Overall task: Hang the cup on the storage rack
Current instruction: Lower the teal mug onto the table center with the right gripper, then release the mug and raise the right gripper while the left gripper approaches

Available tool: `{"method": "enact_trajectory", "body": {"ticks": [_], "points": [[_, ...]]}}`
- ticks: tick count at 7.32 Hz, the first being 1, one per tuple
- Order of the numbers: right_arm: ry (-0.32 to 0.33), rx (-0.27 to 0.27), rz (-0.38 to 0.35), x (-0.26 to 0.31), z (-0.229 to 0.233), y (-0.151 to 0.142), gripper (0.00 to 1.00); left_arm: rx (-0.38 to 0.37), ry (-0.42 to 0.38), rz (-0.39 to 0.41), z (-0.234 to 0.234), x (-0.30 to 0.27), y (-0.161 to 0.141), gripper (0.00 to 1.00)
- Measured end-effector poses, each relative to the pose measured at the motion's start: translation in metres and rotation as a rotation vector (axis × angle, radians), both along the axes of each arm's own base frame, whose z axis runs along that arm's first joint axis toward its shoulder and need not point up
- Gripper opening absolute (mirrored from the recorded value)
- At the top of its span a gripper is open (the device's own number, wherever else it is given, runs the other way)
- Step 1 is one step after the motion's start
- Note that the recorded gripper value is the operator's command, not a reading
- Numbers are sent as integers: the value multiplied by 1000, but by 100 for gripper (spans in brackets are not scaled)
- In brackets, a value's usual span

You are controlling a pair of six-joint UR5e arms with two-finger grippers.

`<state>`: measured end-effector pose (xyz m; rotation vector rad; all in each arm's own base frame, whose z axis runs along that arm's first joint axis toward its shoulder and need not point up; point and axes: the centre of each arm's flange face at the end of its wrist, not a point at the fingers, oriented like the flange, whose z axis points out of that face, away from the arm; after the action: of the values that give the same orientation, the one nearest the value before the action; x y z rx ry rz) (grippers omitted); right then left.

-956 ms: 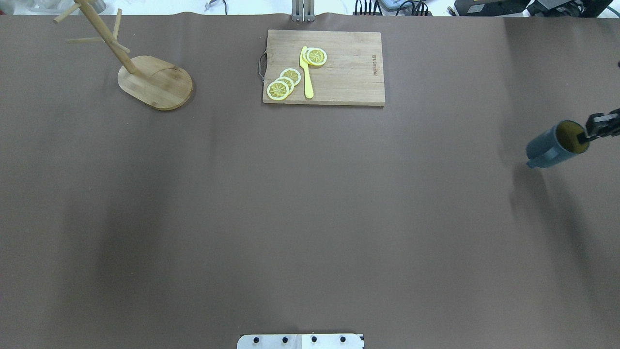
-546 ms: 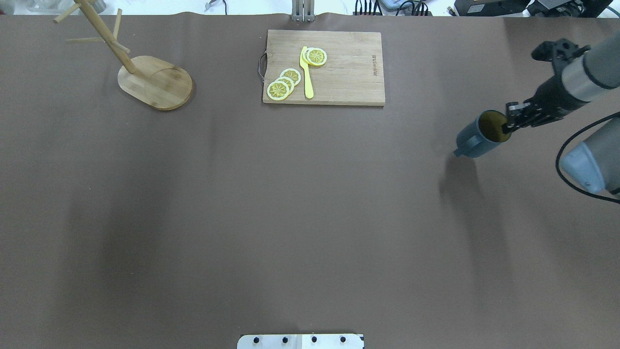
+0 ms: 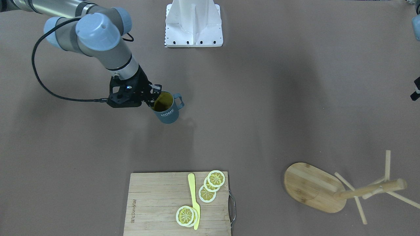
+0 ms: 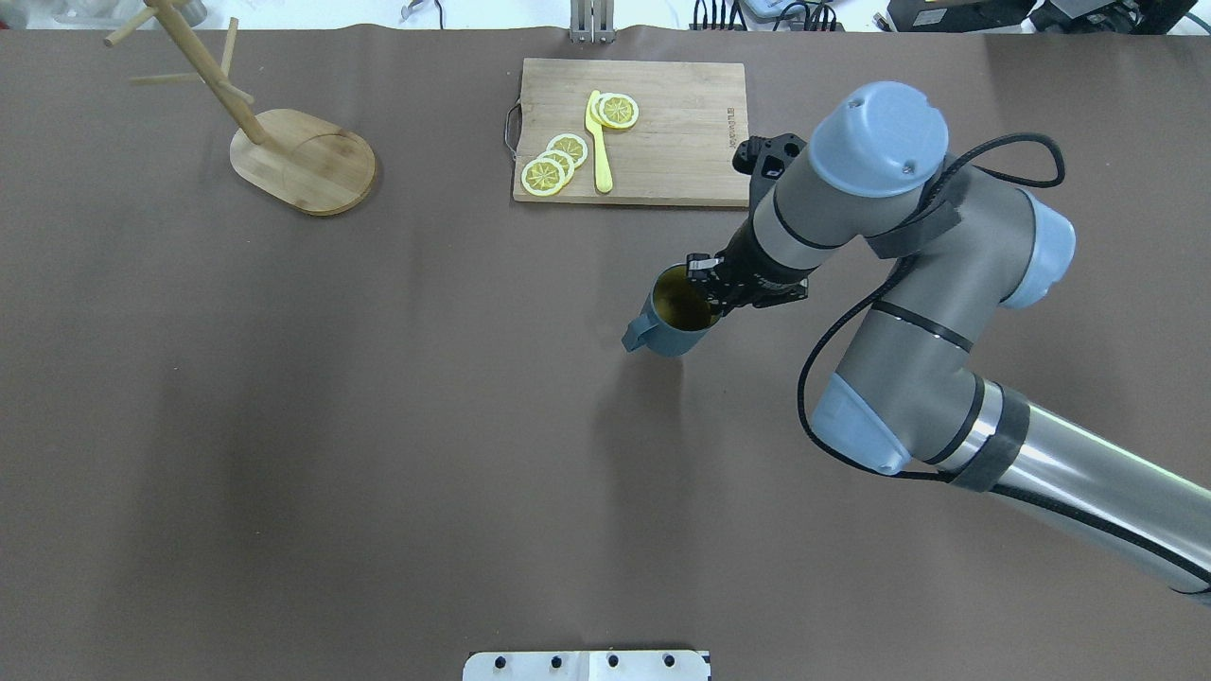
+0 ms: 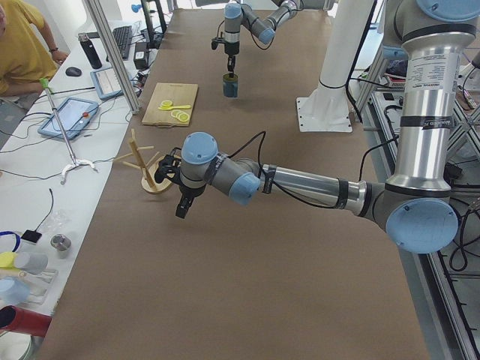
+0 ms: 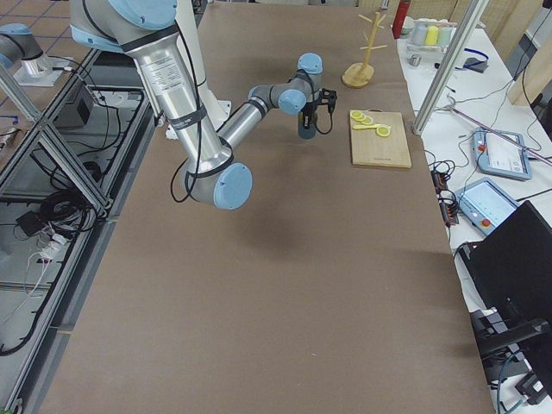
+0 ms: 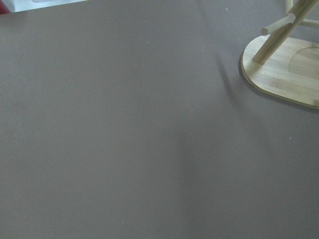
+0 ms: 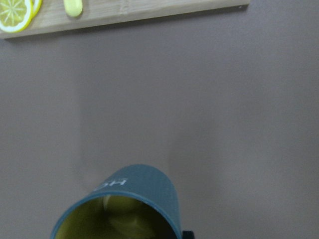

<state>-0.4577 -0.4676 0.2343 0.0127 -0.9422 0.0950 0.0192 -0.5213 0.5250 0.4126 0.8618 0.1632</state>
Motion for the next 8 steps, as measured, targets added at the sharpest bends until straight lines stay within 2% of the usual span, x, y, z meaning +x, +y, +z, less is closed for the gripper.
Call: {"method": "enact_trajectory", "body": {"ticks": [1, 2, 3, 5, 6, 7, 8], "points": [[12, 5, -11, -16, -10, 13, 0, 50, 40, 5, -11, 22, 4, 97], [16, 6, -14, -31, -17, 25, 0, 90, 92, 12, -22, 47, 13, 91], [17, 2, -10, -44, -24, 37, 0, 118, 143, 33, -39, 76, 23, 91], [24, 14, -14, -66, -30, 56, 0, 176, 205, 119, -79, 128, 43, 85], [29, 21, -21, -74, -31, 65, 15, 202, 226, 169, -96, 154, 49, 84], [33, 25, -27, -81, -31, 70, 99, 230, 247, 220, -115, 181, 53, 84], [35, 26, -30, -84, -31, 73, 100, 257, 268, 269, -135, 208, 56, 77]]}}
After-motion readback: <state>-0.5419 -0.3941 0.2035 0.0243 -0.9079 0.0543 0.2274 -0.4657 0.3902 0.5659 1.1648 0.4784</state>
